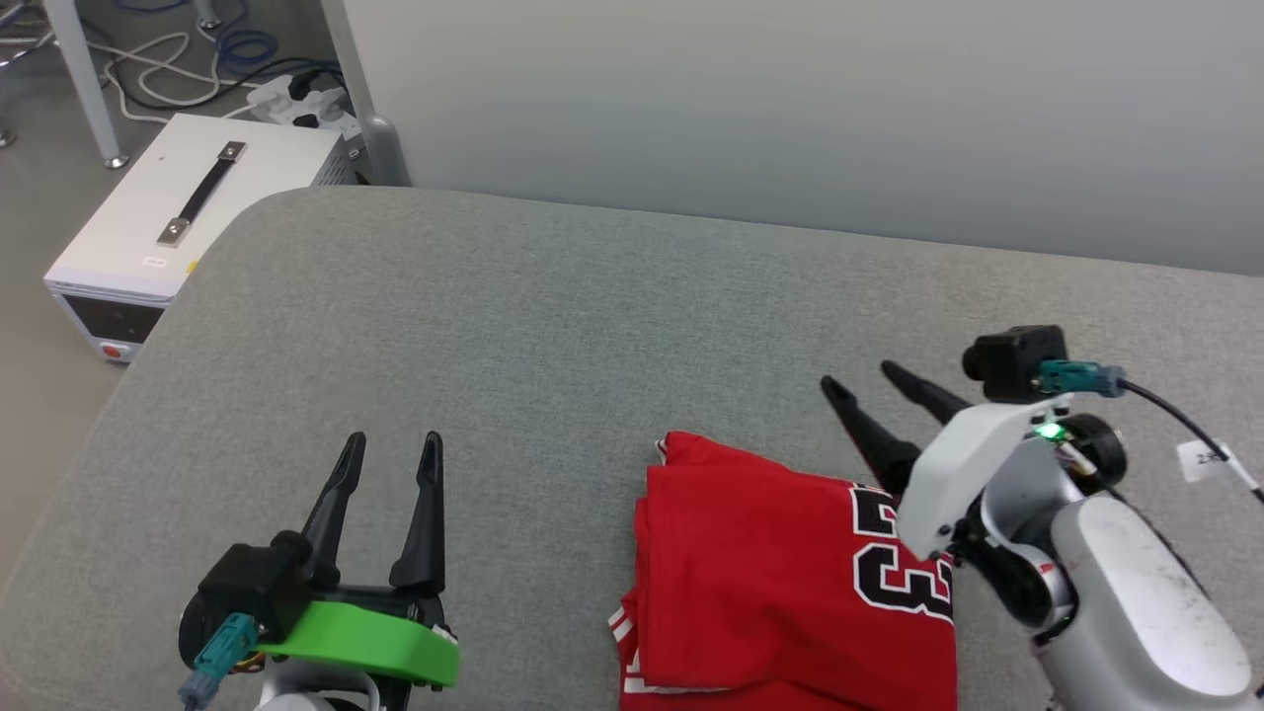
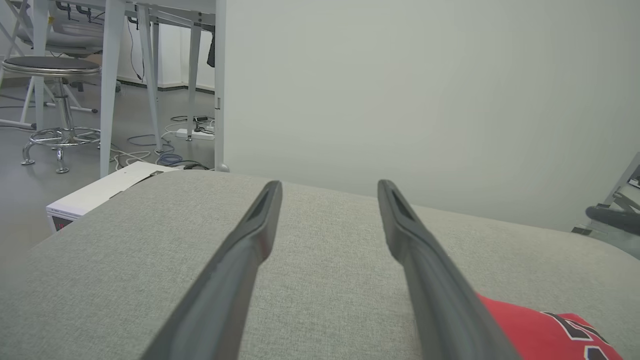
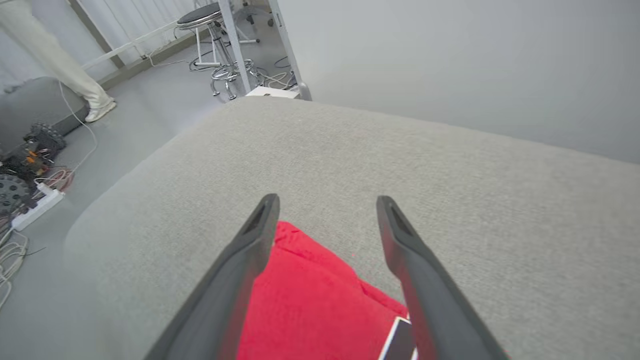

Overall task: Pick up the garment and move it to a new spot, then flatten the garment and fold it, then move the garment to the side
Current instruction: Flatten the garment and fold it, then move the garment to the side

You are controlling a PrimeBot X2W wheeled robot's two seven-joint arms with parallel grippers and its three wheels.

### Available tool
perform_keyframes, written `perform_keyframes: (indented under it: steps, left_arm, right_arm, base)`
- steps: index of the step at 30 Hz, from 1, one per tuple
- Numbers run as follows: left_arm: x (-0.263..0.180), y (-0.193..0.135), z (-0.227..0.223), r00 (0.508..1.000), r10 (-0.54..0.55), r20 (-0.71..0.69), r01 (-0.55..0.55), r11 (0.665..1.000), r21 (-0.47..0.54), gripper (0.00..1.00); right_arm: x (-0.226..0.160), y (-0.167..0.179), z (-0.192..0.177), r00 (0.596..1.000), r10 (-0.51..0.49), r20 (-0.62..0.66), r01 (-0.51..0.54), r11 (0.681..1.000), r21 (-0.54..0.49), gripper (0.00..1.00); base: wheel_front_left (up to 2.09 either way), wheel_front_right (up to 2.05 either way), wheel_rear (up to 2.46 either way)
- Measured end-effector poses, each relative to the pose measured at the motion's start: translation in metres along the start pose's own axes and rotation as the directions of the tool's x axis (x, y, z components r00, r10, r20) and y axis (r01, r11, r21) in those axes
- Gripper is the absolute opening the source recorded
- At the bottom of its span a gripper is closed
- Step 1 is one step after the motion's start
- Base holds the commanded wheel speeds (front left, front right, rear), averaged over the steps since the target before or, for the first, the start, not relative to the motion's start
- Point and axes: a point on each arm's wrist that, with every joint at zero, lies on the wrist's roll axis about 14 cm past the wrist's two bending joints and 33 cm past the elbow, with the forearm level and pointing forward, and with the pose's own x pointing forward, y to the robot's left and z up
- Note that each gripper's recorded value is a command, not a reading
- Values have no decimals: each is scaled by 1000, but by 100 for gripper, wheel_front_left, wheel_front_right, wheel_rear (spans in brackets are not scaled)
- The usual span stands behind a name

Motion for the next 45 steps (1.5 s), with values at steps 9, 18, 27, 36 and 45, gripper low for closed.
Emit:
perform_keyframes:
  steps: [9,18,27,36,45]
  left_arm:
    - [14,-27,-12,997,-78,-23,77,996,-52,100]
    - [22,-42,-26,991,-117,-57,111,988,-103,100]
    - [19,-54,-38,981,-166,-98,158,984,-80,100]
    - [16,-53,-40,981,-164,-107,157,985,-73,100]
    - [15,-51,-38,982,-158,-102,151,986,-71,100]
  right_arm:
    - [-56,-75,46,951,-189,246,239,951,-194,100]
    - [-113,-99,24,862,-334,381,396,913,-96,100]
    - [-130,-95,0,812,-418,407,460,888,-5,100]
    - [-129,-92,-12,814,-433,388,464,886,14,100]
    - [-126,-92,-18,825,-437,359,461,887,22,100]
  base:
    - [0,0,0]
    - [0,0,0]
    - [0,0,0]
    - [0,0,0]
    - [0,0,0]
